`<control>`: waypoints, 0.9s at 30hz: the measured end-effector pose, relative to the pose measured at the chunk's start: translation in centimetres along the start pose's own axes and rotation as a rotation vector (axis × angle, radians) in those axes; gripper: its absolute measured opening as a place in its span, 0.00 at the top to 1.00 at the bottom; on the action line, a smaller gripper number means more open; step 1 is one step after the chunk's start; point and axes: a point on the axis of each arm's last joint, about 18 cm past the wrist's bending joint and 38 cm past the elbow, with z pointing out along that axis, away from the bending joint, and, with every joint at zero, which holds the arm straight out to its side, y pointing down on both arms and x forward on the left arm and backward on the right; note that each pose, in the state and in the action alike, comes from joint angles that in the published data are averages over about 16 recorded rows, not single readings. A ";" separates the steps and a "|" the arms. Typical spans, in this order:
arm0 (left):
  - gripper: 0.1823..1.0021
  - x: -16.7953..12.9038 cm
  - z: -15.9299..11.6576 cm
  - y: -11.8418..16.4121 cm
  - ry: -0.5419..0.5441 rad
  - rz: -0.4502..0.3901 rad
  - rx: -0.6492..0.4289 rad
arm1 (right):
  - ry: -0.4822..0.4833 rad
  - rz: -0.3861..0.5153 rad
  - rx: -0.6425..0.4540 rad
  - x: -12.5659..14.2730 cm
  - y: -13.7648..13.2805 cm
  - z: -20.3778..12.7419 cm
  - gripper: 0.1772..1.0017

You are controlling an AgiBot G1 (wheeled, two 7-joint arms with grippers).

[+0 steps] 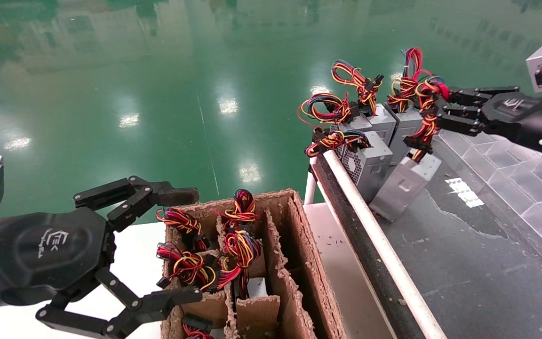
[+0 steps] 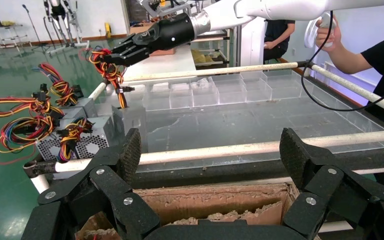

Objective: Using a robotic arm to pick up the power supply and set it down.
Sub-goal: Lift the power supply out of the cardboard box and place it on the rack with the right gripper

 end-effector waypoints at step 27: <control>0.00 0.0 0.0 0.0 0.000 0.000 0.000 | 0.069 -0.055 -0.091 0.4 -1.8 6.0 0.98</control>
